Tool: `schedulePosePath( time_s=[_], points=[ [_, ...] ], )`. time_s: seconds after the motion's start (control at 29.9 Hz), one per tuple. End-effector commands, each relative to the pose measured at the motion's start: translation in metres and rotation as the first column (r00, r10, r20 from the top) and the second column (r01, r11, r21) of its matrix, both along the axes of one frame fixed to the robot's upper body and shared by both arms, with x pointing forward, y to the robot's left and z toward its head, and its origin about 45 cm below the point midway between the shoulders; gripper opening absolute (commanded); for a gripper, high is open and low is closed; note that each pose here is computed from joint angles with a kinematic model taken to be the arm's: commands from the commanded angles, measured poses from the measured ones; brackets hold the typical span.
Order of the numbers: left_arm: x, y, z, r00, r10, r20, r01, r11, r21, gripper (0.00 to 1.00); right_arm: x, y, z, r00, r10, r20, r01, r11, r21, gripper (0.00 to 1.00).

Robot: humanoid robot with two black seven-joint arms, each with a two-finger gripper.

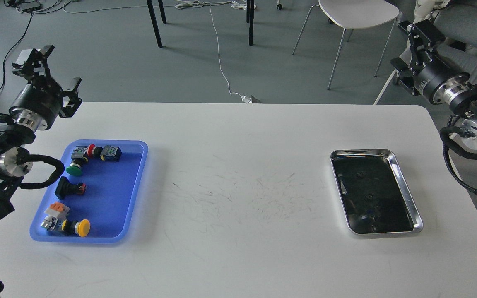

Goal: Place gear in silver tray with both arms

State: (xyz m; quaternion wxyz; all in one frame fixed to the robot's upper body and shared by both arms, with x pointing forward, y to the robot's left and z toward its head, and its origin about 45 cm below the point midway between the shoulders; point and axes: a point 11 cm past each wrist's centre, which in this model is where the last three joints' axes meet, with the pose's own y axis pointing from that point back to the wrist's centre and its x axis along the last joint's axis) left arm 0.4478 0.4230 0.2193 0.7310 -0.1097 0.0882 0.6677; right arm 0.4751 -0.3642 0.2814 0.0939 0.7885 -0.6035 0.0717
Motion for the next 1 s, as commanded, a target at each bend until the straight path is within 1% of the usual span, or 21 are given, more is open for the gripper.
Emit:
schedulePosePath(
  time_s=[0.0, 0.07, 0.13, 0.23, 0.33, 0.47, 0.57, 0.7, 0.97],
  points=[
    [0.000, -0.001, 0.003, 1.000, -0.017, 0.012, 0.017, 1.000, -0.017, 0.99, 0.002, 0.006, 0.002, 1.000, 0.008, 0.007, -0.008, 1.000, 0.011, 0.99],
    [0.000, 0.002, 0.007, 0.999, -0.033, -0.004, 0.032, 0.995, -0.097, 0.99, 0.003, 0.008, 0.003, 1.000, 0.007, 0.011, -0.007, 1.000, 0.011, 0.99],
    [0.002, 0.005, 0.007, 1.000, -0.004, -0.011, 0.002, 0.986, -0.167, 0.99, 0.006, 0.013, 0.003, 1.000, 0.005, 0.018, -0.006, 1.000, 0.021, 0.99],
    [0.004, 0.002, 0.008, 1.000, -0.007, -0.008, 0.005, 0.983, -0.185, 0.99, 0.012, 0.022, 0.013, 0.997, -0.039, 0.064, 0.034, 0.996, 0.085, 0.99],
    [0.005, -0.006, 0.005, 1.000, -0.021, -0.010, 0.019, 0.980, -0.199, 0.99, 0.011, 0.024, 0.012, 0.995, -0.071, 0.068, 0.059, 0.983, 0.174, 0.99],
    [0.006, -0.020, -0.003, 0.998, -0.050, -0.031, 0.042, 0.976, -0.213, 0.99, 0.006, 0.042, -0.007, 0.997, -0.080, 0.009, 0.073, 0.946, 0.314, 0.99],
    [0.006, -0.029, -0.009, 0.995, -0.078, -0.066, 0.062, 0.973, -0.220, 0.99, 0.006, 0.047, -0.011, 0.995, -0.093, -0.021, 0.094, 0.918, 0.385, 0.99],
    [0.007, -0.035, -0.011, 0.993, -0.094, -0.072, 0.075, 0.971, -0.228, 0.99, 0.002, 0.062, -0.019, 0.997, -0.068, -0.046, 0.081, 0.906, 0.416, 0.99],
    [0.005, -0.036, -0.017, 0.992, -0.093, -0.083, 0.071, 0.971, -0.228, 0.99, 0.000, 0.058, -0.021, 0.995, -0.084, -0.047, 0.096, 0.903, 0.419, 0.99]
  ],
)
